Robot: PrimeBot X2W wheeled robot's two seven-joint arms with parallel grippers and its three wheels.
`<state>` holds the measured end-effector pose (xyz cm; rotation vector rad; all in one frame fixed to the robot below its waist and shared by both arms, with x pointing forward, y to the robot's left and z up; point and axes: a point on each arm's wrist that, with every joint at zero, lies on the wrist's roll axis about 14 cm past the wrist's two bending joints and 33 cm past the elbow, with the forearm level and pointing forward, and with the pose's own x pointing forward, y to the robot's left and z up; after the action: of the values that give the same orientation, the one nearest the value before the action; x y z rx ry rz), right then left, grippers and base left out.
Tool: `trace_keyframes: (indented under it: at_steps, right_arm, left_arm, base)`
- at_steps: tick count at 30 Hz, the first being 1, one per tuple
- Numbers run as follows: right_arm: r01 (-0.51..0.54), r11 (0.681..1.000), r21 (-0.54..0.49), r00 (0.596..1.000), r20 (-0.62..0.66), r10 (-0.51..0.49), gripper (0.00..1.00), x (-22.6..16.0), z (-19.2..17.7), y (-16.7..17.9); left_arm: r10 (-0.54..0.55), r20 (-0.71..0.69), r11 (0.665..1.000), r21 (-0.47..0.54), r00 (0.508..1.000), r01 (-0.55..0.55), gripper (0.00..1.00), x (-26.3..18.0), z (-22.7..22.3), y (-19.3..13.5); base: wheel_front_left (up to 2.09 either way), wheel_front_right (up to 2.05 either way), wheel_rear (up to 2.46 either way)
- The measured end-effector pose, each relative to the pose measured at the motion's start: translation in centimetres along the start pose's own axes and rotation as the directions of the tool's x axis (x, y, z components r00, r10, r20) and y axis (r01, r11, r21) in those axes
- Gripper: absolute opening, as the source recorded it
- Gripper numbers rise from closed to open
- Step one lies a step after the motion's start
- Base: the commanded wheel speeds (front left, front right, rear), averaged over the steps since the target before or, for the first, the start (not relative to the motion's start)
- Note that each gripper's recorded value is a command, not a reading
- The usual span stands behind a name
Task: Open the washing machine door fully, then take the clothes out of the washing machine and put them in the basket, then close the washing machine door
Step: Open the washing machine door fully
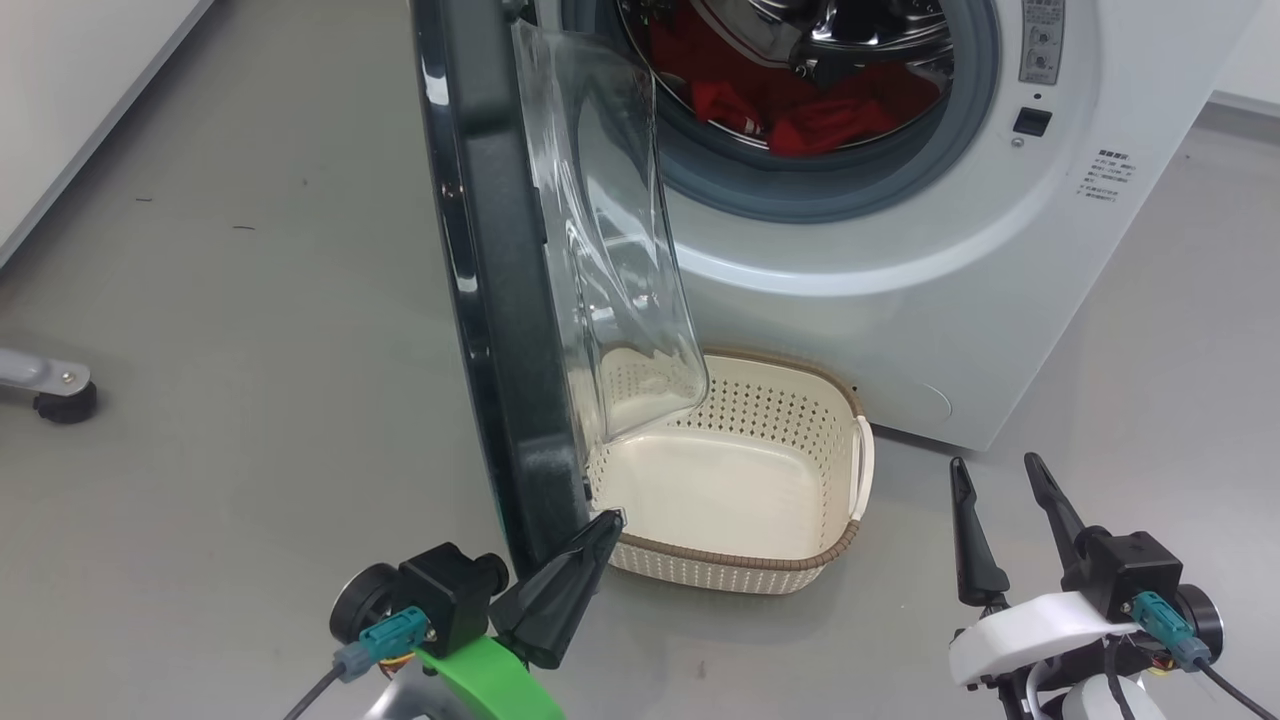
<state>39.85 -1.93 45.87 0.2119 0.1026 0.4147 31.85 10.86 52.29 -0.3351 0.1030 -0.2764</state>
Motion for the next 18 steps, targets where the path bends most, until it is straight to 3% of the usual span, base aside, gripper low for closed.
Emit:
trace_keyframes:
  at_steps: [9, 18]
  right_arm:
    - [-0.007, 1.000, 0.003, 1.000, -0.005, 0.007, 1.00, 0.3, -0.2, 0.2]
    - [-0.007, 1.000, 0.003, 1.000, -0.007, 0.007, 1.00, 0.5, -0.3, 0.3]
  left_arm:
    - [0.103, 0.038, 0.995, -0.017, 0.994, -0.103, 0.00, -0.2, 0.6, 2.3]
    - [0.263, 0.072, 0.965, -0.022, 0.962, -0.263, 0.00, -1.3, 1.1, 6.3]
  base:
    - [0.00, 0.00, 0.00]
    - [0.00, 0.00, 0.00]
